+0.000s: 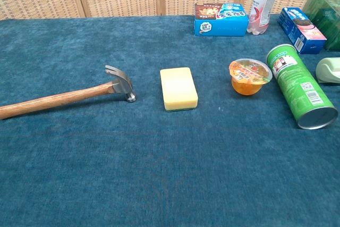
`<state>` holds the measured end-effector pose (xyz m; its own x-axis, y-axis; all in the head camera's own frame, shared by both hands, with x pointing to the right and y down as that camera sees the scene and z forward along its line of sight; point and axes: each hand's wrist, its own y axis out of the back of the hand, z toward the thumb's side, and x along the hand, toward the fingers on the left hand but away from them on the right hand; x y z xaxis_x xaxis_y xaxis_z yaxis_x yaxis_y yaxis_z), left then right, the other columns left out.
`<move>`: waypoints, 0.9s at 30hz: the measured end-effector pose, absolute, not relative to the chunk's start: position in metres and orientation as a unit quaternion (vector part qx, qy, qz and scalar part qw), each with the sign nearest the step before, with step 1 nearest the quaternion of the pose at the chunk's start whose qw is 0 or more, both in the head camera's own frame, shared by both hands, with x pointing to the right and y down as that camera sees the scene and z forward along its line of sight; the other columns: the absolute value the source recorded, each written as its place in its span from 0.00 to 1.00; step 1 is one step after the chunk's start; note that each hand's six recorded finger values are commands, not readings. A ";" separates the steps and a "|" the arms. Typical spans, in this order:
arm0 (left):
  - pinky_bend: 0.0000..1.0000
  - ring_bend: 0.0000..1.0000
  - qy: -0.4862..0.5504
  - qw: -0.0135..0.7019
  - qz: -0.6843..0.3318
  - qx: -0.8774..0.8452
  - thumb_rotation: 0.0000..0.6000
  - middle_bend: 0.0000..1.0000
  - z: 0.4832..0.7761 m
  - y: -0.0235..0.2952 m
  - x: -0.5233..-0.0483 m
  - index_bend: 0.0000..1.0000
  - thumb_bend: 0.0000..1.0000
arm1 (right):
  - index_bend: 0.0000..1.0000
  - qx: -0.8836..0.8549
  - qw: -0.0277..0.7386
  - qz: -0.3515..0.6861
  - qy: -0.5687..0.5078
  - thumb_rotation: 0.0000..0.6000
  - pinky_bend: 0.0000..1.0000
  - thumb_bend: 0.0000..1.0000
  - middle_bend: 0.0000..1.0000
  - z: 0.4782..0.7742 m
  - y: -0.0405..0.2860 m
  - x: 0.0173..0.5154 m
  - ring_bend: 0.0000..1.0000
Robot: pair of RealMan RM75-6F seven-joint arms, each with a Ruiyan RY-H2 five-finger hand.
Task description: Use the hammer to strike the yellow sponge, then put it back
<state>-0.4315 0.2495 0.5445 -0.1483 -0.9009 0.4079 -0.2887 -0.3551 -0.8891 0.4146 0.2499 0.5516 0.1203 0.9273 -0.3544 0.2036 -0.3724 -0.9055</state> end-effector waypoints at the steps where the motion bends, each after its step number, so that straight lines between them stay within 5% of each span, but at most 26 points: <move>1: 0.25 0.21 0.500 0.268 -0.570 -0.594 1.00 0.30 0.545 0.250 -0.432 0.29 0.23 | 0.59 -0.657 0.358 0.505 -0.430 1.00 0.46 0.21 0.58 0.552 0.250 0.415 0.55; 18: 0.25 0.21 0.471 0.278 -0.586 -0.598 1.00 0.30 0.550 0.236 -0.434 0.29 0.23 | 0.58 -0.647 0.357 0.508 -0.443 1.00 0.46 0.21 0.58 0.546 0.257 0.424 0.55; 27: 0.25 0.21 0.428 0.283 -0.581 -0.632 1.00 0.30 0.572 0.199 -0.409 0.29 0.26 | 0.58 -0.637 0.353 0.516 -0.451 1.00 0.46 0.21 0.58 0.544 0.262 0.432 0.55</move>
<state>-0.4088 0.1992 0.5715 -0.0426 -0.8695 0.4921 -0.2125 -0.4734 -0.8548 0.4323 0.2623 0.5438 0.0609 0.9391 -0.3382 0.2109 -0.3433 -0.9152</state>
